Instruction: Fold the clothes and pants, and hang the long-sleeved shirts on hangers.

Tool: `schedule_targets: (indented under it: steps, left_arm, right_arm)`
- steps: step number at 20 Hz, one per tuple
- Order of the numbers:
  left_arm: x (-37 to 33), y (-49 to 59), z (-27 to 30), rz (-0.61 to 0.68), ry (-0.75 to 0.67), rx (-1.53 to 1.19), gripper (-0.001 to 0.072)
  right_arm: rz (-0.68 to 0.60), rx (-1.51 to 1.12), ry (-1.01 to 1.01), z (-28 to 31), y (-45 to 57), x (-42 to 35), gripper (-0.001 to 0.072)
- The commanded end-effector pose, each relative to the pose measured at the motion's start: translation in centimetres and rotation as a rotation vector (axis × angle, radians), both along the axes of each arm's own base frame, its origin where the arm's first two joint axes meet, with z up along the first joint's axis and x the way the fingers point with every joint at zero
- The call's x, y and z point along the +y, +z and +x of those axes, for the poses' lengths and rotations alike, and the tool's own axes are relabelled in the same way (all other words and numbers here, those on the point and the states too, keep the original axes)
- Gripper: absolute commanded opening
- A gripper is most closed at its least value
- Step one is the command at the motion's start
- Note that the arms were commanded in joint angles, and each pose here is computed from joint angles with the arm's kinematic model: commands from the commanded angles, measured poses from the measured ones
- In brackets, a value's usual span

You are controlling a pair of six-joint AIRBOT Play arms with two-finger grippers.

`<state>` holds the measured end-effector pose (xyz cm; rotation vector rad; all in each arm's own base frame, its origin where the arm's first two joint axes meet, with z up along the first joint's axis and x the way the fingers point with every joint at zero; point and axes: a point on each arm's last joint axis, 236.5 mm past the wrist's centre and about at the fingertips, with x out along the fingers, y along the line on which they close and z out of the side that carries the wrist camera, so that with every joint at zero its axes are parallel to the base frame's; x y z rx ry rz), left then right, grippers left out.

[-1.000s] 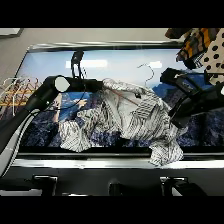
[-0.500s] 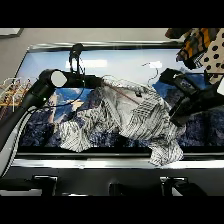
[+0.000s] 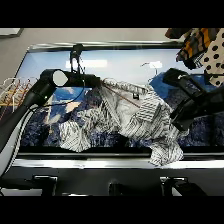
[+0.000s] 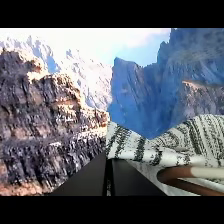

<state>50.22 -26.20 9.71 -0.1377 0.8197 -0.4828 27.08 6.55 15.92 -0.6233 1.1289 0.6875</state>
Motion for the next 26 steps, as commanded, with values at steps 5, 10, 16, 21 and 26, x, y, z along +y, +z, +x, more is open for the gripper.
schedule_targets:
  steps: [5, 10, 16, 21, 26]
  left_arm:
    - [-0.4, 4.4, 0.2, -0.013, -0.023, -0.044, 0.0019]
    - [-0.3, 5.1, -0.9, 0.016, -0.060, -0.021, 0.0018]
    - [-4.1, 9.1, -2.9, -0.008, -0.157, -0.100, 0.0019]
    - [-7.1, 11.2, -7.4, -0.017, -0.267, -0.074, 0.0018]
    - [-8.4, 5.5, -13.1, 0.096, -0.410, 0.110, 0.0017]
  right_arm:
    - [-0.010, 0.082, 0.007, 1.8, -3.0, 0.2, 0.0025]
    - [-0.043, 0.081, -0.009, 3.0, -3.9, -0.4, 0.0025]
    - [0.034, 0.117, 0.002, 3.9, -5.0, 1.6, 0.0025]
    - [0.161, 0.070, -0.044, 7.9, -6.5, 4.4, 0.0025]
    - [0.297, -0.069, -0.065, 11.3, -4.1, 7.0, 0.0025]
